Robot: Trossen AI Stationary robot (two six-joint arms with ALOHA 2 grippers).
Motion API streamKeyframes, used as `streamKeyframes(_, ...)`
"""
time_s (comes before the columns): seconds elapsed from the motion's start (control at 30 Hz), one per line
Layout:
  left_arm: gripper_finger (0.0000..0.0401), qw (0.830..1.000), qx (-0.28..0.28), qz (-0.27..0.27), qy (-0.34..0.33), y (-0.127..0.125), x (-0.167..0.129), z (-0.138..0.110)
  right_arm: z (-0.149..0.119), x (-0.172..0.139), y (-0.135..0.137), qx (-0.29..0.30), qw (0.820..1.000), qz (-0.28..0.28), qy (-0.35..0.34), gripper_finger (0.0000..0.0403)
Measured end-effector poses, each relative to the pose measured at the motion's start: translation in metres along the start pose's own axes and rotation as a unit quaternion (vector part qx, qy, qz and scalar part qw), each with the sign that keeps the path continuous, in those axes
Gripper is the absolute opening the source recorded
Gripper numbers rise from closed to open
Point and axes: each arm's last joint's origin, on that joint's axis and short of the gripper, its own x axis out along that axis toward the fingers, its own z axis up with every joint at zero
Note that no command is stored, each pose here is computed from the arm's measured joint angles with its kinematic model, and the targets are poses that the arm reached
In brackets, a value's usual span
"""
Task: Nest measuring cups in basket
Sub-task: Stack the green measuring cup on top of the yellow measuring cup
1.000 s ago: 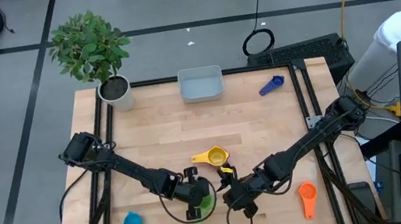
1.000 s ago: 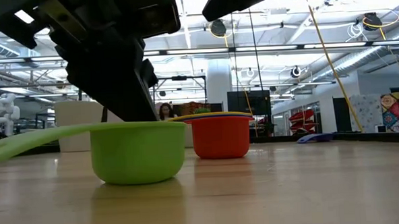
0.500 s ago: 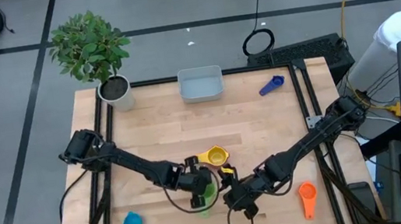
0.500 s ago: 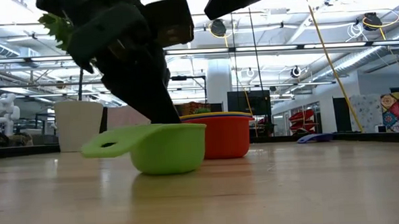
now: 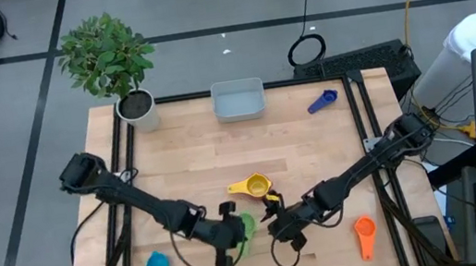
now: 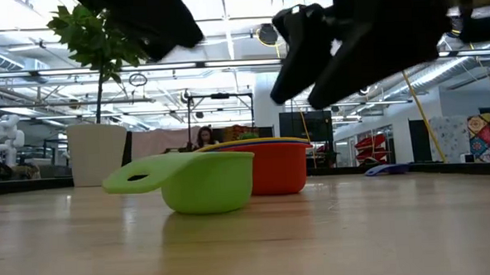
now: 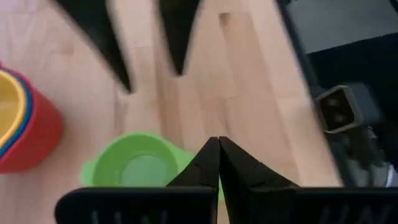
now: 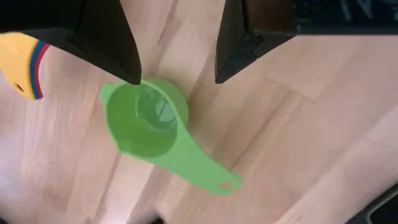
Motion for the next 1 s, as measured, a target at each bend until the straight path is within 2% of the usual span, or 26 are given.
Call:
streamKeyframes(0.1, 0.0035, 1.0, 0.005, 0.008, 0.01, -0.01, -0.006, -0.005, 0.002, 0.002, -0.002, -0.007, 0.999, 0.006, -0.031, 0.0196)
streamKeyframes(0.3, 0.013, 0.998, -0.014, 0.042, 0.044, -0.019, -0.01, -0.018, 0.011, 0.002, -0.009, -0.029, 0.996, 0.012, -0.086, 0.0196)
streamKeyframes(0.43, 0.0183, 0.998, -0.019, 0.043, 0.047, -0.023, -0.011, -0.021, 0.006, 0.011, -0.013, -0.028, 0.997, 0.023, -0.075, 0.0196)
streamKeyframes(0.53, 0.0208, 0.997, -0.02, 0.043, 0.052, -0.025, -0.011, -0.023, 0.001, 0.023, -0.01, -0.038, 0.996, 0.035, -0.067, 0.0196)
streamKeyframes(0.7, 0.0215, 0.995, -0.032, 0.052, 0.074, -0.026, -0.013, -0.028, 0.002, 0.033, -0.01, -0.052, 0.996, 0.035, -0.061, 0.0196)
streamKeyframes(0.9, 0.0185, 0.996, -0.043, 0.047, 0.065, -0.028, -0.013, -0.027, 0.003, 0.043, -0.017, -0.057, 0.996, 0.028, -0.055, 0.0196)
streamKeyframes(1.0, 0.0167, 0.996, -0.045, 0.047, 0.064, -0.028, -0.012, -0.027, -0.001, 0.047, -0.02, -0.053, 0.996, 0.043, -0.052, 0.0196)
